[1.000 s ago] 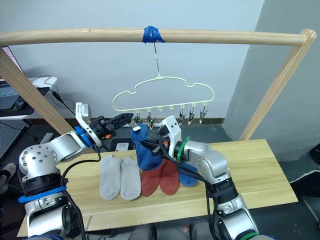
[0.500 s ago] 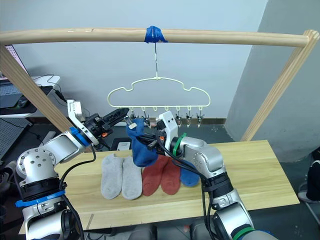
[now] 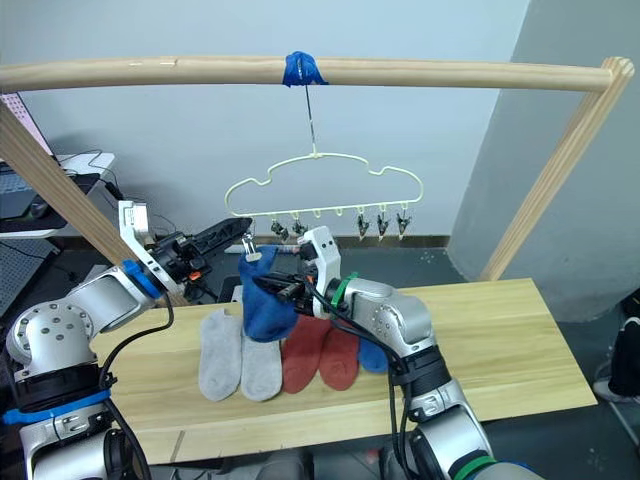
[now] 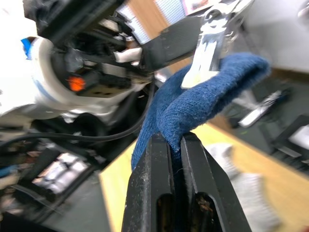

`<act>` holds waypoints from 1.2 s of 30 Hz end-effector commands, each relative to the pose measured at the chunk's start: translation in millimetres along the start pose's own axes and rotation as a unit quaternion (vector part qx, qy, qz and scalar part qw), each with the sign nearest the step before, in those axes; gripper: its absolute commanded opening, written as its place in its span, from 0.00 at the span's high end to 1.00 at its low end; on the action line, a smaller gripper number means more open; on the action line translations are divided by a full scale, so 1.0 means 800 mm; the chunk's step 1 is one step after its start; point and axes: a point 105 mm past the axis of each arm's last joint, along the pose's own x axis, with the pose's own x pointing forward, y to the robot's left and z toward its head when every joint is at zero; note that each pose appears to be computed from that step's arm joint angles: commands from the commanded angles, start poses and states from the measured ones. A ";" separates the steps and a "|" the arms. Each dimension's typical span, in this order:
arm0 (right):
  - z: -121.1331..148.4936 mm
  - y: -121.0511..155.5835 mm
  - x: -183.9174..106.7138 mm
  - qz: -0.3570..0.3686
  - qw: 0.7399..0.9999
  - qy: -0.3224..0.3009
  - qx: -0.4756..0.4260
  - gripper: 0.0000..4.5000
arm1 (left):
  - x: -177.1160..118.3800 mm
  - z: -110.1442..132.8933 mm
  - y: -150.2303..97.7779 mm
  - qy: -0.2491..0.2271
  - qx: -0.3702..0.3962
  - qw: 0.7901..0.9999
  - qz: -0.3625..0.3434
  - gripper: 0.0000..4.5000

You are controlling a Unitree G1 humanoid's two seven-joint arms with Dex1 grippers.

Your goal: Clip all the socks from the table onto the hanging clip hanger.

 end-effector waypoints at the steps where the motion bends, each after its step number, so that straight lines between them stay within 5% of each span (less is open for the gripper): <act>1: 0.009 0.017 0.008 0.036 0.998 -0.012 0.051 0.81 | -0.001 0.003 -0.011 0.007 0.051 0.999 -0.010 0.00; 8: 0.004 0.004 -0.001 0.011 0.998 -0.001 0.061 0.26 | -0.003 -0.005 -0.010 0.018 0.063 0.998 -0.011 0.00; 11: -0.020 -0.025 -0.033 -0.039 0.999 0.032 0.018 0.01 | -0.006 -0.024 -0.003 0.049 0.093 0.994 0.004 0.00; 22: 0.010 -0.041 -0.100 -0.105 0.989 -0.018 -0.102 0.00 | 0.005 -0.036 0.002 0.049 0.202 0.977 0.035 0.00; 28: 0.031 -0.036 -0.141 -0.152 0.978 -0.051 -0.136 0.00 | 0.037 -0.042 -0.009 0.000 0.278 0.960 0.029 0.00; 36: 0.042 -0.028 -0.142 -0.165 0.971 -0.065 -0.158 0.00 | 0.063 -0.030 -0.015 -0.061 0.328 0.942 0.034 0.00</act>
